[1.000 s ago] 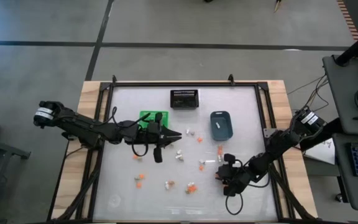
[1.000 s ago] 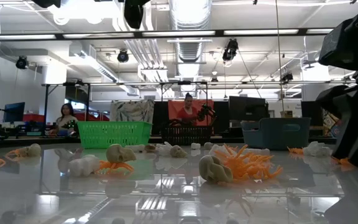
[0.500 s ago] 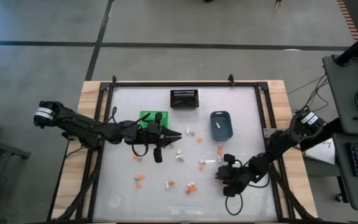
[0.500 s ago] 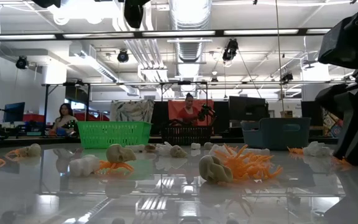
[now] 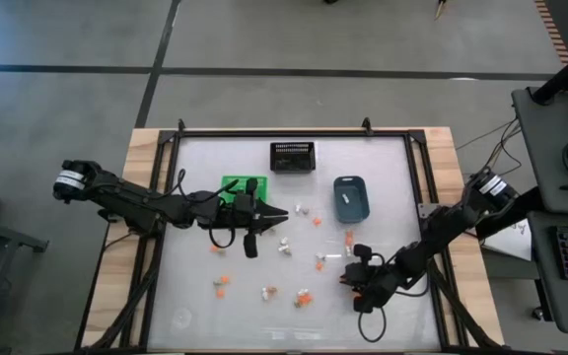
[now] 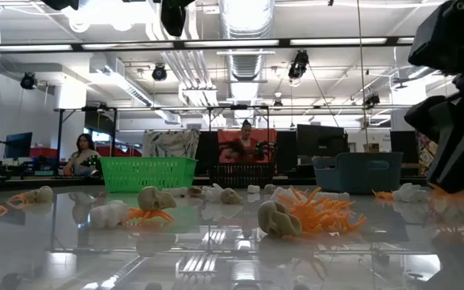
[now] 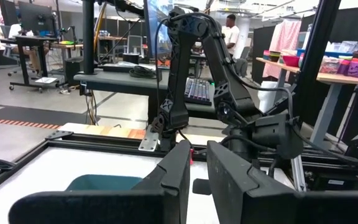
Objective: Sort Halloween decoration
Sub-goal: Put the orange spider toy into the black bin
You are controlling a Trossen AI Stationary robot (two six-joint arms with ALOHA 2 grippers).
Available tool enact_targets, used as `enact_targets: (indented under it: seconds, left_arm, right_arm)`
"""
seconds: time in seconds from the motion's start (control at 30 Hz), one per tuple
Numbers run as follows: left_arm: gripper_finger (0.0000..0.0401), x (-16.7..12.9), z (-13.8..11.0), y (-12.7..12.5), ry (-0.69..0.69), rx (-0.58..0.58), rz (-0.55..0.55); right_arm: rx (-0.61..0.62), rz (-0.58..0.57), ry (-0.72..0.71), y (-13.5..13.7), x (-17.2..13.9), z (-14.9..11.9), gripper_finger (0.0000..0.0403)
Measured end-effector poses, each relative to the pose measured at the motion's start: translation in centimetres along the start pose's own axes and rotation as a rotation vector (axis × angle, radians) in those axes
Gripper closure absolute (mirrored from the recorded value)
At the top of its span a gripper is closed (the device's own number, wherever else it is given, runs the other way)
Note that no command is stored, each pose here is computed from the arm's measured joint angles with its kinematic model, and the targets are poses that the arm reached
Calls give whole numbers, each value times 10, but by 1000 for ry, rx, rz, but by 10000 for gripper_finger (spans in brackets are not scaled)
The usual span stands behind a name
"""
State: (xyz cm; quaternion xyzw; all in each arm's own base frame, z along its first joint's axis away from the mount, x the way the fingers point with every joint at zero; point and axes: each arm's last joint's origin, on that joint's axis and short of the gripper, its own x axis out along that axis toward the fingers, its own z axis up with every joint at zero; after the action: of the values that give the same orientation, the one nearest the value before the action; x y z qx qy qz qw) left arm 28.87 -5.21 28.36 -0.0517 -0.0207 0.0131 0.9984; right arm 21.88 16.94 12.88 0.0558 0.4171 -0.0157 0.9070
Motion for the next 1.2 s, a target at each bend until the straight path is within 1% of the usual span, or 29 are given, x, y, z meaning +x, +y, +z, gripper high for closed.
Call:
enact_targets:
  seconds: [0.17,0.3,0.37,0.63,0.67,0.73,0.87,0.93,1.0,1.1,1.2]
  left_arm:
    - [363,0,0,0,0,0,0]
    - [363,0,0,0,0,0,0]
    - [363,0,0,0,0,0,-1]
    - [363,0,0,0,0,0,-2]
    - [363,0,0,0,0,0,-3]
    - [363,0,0,0,0,0,-4]
    - [363,0,-2,-1,21,5,-11]
    - [363,1,-5,-2,38,9,-16]
    - [363,2,-9,-4,52,11,-23]
    - [363,5,-16,-7,79,16,-62]
    - [363,7,-20,-10,96,22,-75]
  right_arm:
    - [11,10,-16,0,-4,4,359]
    - [10,4,-11,-1,-4,3,387]
    - [9,3,-10,-1,-4,3,392]
    - [8,-5,-2,-3,-3,3,394]
    - [22,-3,-3,-3,-4,3,394]
    - [104,8,6,-4,-5,5,394]
    - [370,85,95,-8,-6,14,394]
    - [481,128,142,-6,-7,17,394]
    - [587,144,157,-4,-8,21,394]
    - [677,144,158,-2,-9,27,394]
    - [769,117,177,1,-13,34,394]
